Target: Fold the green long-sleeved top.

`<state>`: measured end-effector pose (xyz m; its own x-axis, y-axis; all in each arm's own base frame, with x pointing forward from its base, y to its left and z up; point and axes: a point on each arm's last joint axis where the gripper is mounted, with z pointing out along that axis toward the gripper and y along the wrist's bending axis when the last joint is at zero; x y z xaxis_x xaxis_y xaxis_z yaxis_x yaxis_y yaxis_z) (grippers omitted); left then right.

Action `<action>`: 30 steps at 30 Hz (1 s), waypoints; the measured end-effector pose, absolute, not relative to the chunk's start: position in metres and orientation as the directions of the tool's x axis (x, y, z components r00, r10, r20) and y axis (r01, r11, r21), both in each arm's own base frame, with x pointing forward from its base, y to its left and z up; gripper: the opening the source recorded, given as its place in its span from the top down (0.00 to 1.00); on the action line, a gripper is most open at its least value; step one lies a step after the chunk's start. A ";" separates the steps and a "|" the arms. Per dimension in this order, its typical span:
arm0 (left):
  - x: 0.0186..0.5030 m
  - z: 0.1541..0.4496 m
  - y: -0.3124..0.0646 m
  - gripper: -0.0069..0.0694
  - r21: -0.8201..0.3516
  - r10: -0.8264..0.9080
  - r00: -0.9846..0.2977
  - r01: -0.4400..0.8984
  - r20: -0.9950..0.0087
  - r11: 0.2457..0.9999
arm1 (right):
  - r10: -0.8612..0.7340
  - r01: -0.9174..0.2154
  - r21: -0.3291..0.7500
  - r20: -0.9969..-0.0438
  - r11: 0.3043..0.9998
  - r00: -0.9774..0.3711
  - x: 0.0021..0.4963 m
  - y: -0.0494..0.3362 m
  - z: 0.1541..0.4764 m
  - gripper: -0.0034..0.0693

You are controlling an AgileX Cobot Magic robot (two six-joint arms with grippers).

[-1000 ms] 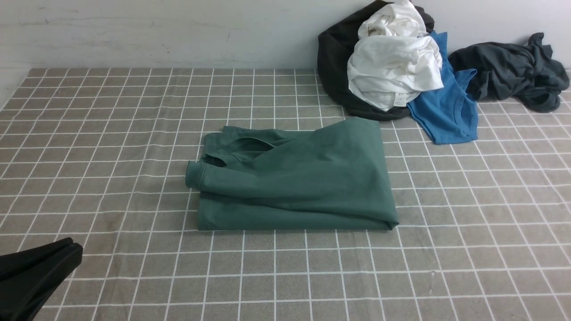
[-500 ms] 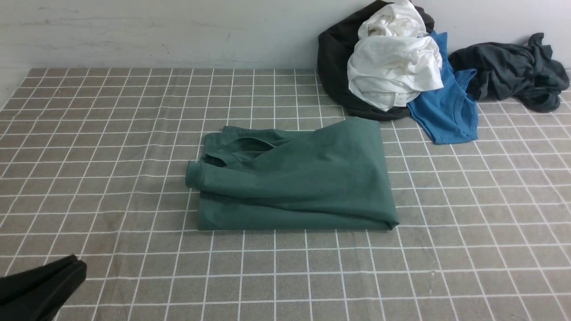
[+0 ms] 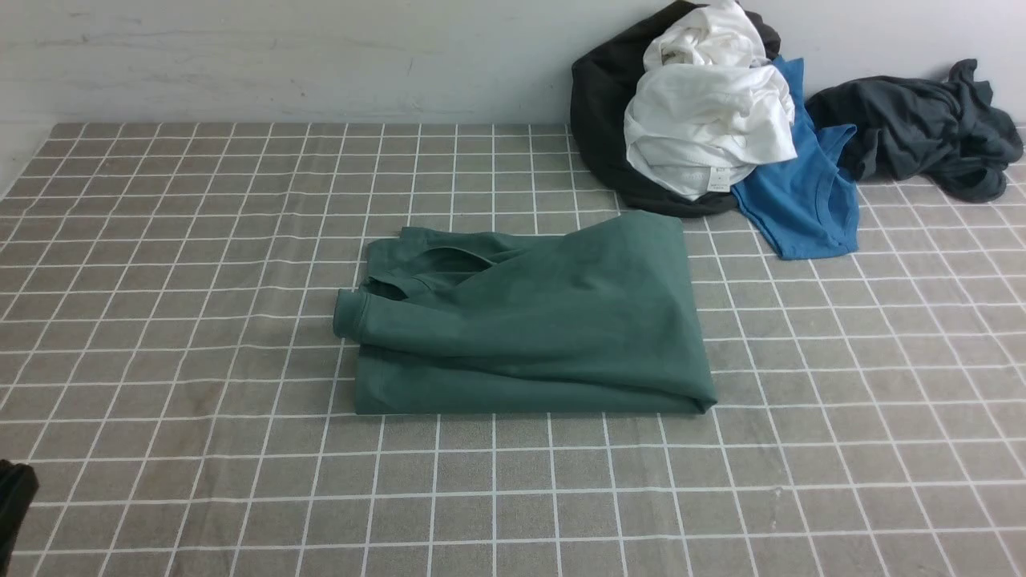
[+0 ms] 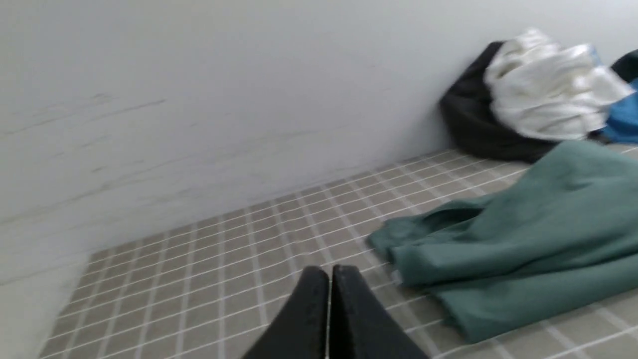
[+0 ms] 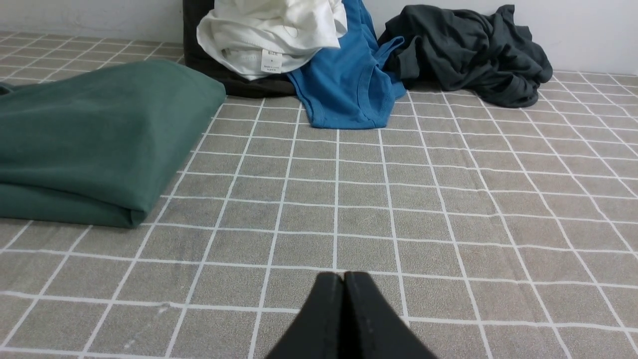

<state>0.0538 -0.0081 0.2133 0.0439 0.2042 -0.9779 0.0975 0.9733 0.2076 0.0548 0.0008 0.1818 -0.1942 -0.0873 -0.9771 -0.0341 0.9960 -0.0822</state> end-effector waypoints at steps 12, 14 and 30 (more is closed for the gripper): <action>0.055 0.181 -0.001 0.92 0.019 0.023 -0.194 0.023 -0.981 1.000 | -0.086 -0.034 -0.081 -0.977 0.996 -0.194 0.055 0.001 0.182 0.97; 0.054 0.176 -0.001 0.92 0.019 0.024 -0.249 0.023 -0.968 1.000 | -0.086 -0.034 -0.081 -0.977 0.996 -0.194 0.055 0.001 0.182 0.97; 0.053 0.172 -0.002 0.92 0.011 0.019 -0.291 0.031 -0.957 0.999 | -0.086 -0.034 -0.081 -0.977 0.996 -0.194 0.055 0.001 0.182 0.97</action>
<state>0.0528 -0.0016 0.1716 -0.2910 0.0190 -0.9565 0.0305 0.9995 0.0106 0.0548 0.0008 0.1818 -0.1942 -0.0864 -0.9772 -0.0339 0.9961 -0.0813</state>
